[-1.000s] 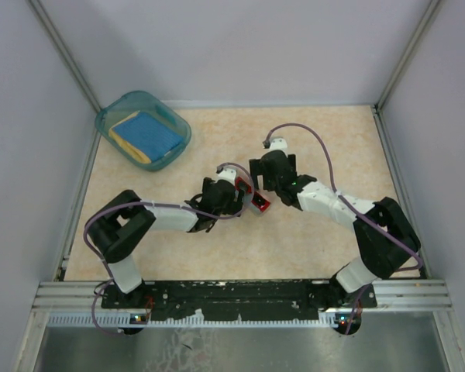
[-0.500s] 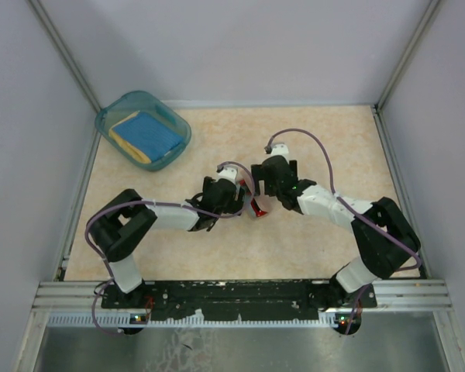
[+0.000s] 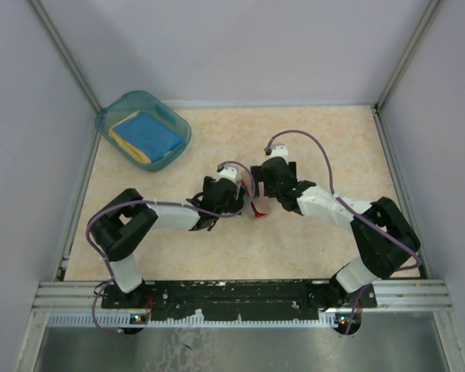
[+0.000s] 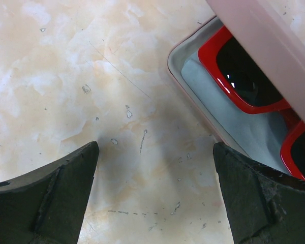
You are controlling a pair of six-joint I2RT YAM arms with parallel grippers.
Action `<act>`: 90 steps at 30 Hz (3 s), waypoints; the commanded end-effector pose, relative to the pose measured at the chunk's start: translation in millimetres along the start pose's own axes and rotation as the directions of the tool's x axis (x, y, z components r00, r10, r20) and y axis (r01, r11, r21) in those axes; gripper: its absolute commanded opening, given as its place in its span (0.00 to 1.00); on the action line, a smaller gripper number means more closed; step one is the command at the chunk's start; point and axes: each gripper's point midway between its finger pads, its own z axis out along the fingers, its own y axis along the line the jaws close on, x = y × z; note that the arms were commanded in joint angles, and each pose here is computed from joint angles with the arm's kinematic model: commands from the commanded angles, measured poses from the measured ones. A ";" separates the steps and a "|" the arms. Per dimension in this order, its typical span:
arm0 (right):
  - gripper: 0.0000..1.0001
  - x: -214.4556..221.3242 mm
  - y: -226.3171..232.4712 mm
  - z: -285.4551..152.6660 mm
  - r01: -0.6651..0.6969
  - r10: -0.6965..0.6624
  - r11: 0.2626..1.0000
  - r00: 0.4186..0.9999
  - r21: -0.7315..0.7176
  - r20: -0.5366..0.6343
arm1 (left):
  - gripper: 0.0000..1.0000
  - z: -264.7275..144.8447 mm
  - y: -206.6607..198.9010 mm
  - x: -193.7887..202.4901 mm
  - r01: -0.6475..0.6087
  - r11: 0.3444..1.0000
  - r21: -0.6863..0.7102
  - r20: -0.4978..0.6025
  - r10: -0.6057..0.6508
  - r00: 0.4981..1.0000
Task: Organize the sunglasses
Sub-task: Close the sunglasses case at the center of the board, then reset both arms
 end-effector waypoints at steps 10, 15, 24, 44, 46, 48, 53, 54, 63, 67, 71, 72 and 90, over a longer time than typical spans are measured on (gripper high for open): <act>0.99 15.6 18.5 1.8 -0.009 0.006 0.998 0.999 -0.067 -0.038 | 1.00 2.2 -3.1 28.5 -0.010 1.000 0.010 -0.087 0.010 0.996; 0.99 13.0 17.4 0.6 -0.015 0.013 0.998 0.999 -0.060 -0.031 | 1.00 1.4 -2.1 28.0 -0.009 1.000 0.004 -0.086 0.010 0.996; 0.99 -15.2 9.8 -17.2 -0.053 0.057 0.996 0.997 -0.074 0.043 | 1.00 -17.9 19.5 16.2 0.006 0.997 -0.077 -0.057 -0.010 0.998; 0.99 24.9 -34.6 -84.5 -0.213 0.239 0.961 0.960 -0.175 0.147 | 1.00 -116.1 57.0 24.1 0.271 0.961 0.048 0.068 -0.274 0.959; 0.99 25.4 -39.5 -94.2 -0.231 0.262 0.956 0.949 -0.181 0.176 | 1.00 -125.5 59.8 23.4 0.294 0.953 0.074 0.089 -0.300 0.950; 0.99 28.0 -43.4 -101.2 -0.246 0.282 0.951 0.940 -0.188 0.194 | 1.00 -134.2 64.2 25.8 0.318 0.943 0.095 0.109 -0.327 0.939; 0.99 32.0 -52.8 -118.1 -0.291 0.337 0.934 0.909 -0.208 0.245 | 1.00 -155.1 70.4 22.3 0.339 0.926 0.169 0.174 -0.366 0.914; 0.99 32.6 -53.4 -121.5 -0.296 0.348 0.929 0.902 -0.220 0.257 | 1.00 -158.2 71.3 21.9 0.348 0.920 0.180 0.181 -0.379 0.908; 0.99 28.7 -70.2 -146.1 -0.299 0.379 0.921 0.840 -0.251 0.389 | 1.00 -171.6 79.3 20.1 0.399 0.892 0.212 0.221 -0.442 0.870; 0.99 28.5 -77.0 -150.9 -0.298 0.372 0.926 0.831 -0.234 0.414 | 1.00 -171.0 81.2 20.3 0.403 0.892 0.204 0.226 -0.444 0.867; 0.99 28.0 -73.8 -152.3 -0.290 0.379 0.921 0.824 -0.260 0.422 | 1.00 -170.4 79.9 20.0 0.398 0.894 0.207 0.223 -0.439 0.870; 0.99 28.2 -73.4 -152.4 -0.288 0.378 0.921 0.824 -0.263 0.422 | 1.00 -170.1 79.2 21.4 0.396 0.895 0.207 0.218 -0.437 0.873; 0.99 26.7 -69.2 -154.8 -0.275 0.376 0.919 0.827 -0.283 0.418 | 1.00 -171.9 80.3 20.4 0.403 0.889 0.216 0.228 -0.447 0.865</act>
